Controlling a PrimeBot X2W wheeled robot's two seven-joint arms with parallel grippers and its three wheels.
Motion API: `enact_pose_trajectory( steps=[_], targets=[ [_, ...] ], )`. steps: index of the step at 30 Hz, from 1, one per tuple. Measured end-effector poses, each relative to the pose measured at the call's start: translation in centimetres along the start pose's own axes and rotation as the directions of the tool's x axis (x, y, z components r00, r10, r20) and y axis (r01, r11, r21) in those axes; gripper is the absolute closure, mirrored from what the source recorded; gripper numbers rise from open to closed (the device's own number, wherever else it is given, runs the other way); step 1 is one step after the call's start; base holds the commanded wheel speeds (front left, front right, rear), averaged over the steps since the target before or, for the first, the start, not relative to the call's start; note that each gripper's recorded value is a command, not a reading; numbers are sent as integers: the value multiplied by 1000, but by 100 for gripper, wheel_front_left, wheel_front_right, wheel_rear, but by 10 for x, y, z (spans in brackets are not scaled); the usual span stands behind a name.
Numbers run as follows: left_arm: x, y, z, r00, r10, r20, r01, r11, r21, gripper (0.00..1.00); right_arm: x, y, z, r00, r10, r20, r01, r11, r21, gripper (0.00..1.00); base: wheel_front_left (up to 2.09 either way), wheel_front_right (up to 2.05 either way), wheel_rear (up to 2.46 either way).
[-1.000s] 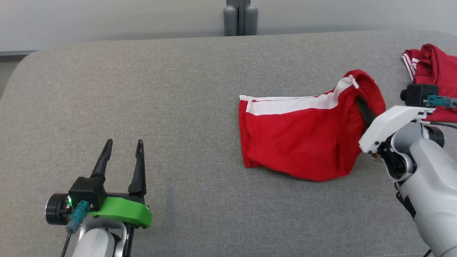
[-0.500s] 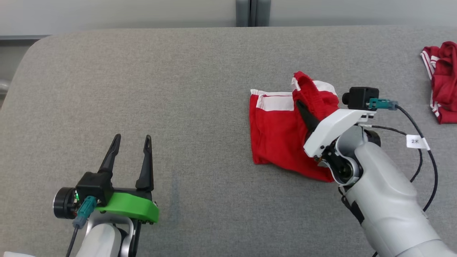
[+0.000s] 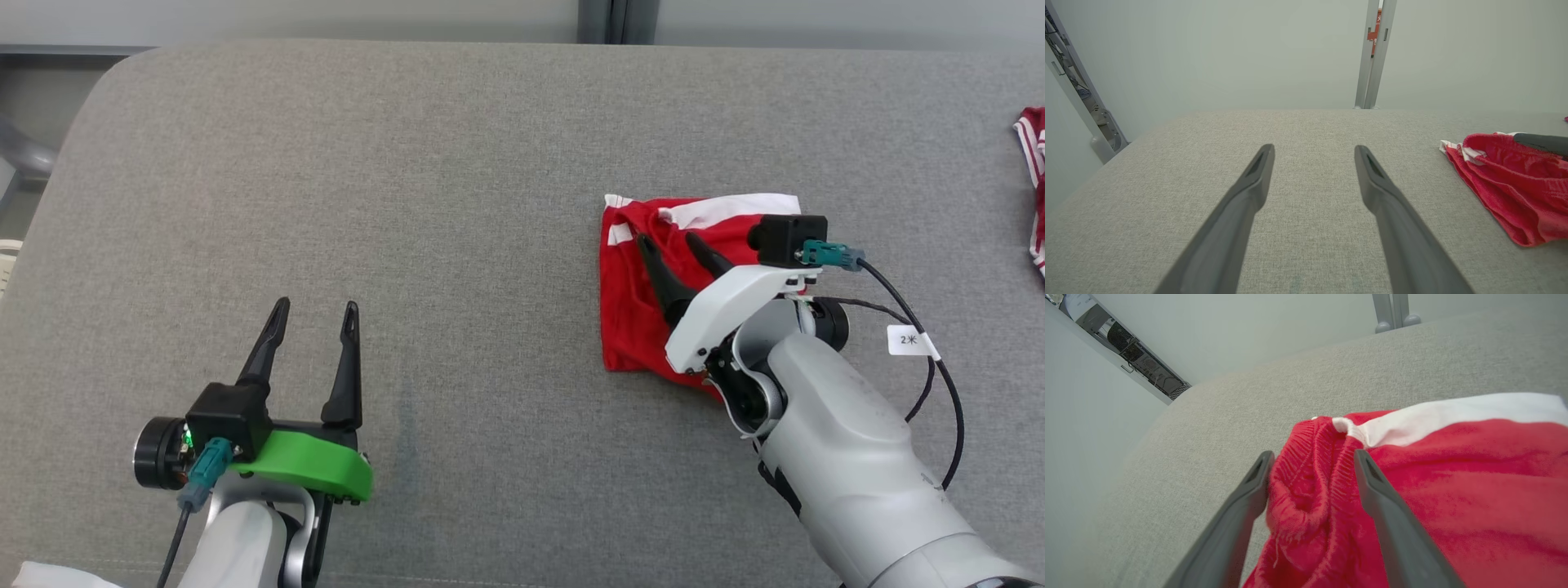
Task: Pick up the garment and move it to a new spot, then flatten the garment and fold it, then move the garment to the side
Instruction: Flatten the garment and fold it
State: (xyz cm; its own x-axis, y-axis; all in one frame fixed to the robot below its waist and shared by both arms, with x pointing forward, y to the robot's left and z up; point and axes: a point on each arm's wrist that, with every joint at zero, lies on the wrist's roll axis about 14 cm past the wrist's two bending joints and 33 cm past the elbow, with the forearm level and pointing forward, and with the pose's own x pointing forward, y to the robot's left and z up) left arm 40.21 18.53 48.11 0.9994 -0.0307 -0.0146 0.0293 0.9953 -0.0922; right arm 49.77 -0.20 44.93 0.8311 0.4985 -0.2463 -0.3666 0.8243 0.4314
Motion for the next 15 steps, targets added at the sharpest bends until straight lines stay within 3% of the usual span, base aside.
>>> enact_pose_trajectory(
  steps=[8,15],
  targets=[
    [-6,1,7,1000,-1,20,1,1000,3,0,-26,-24,59,977,-19,213,52,987,-151,0,0,0,0],
    [-8,-1,20,998,-7,59,6,1000,16,0,-74,-51,96,932,-49,359,132,969,-211,0,0,0,0]
  ],
)
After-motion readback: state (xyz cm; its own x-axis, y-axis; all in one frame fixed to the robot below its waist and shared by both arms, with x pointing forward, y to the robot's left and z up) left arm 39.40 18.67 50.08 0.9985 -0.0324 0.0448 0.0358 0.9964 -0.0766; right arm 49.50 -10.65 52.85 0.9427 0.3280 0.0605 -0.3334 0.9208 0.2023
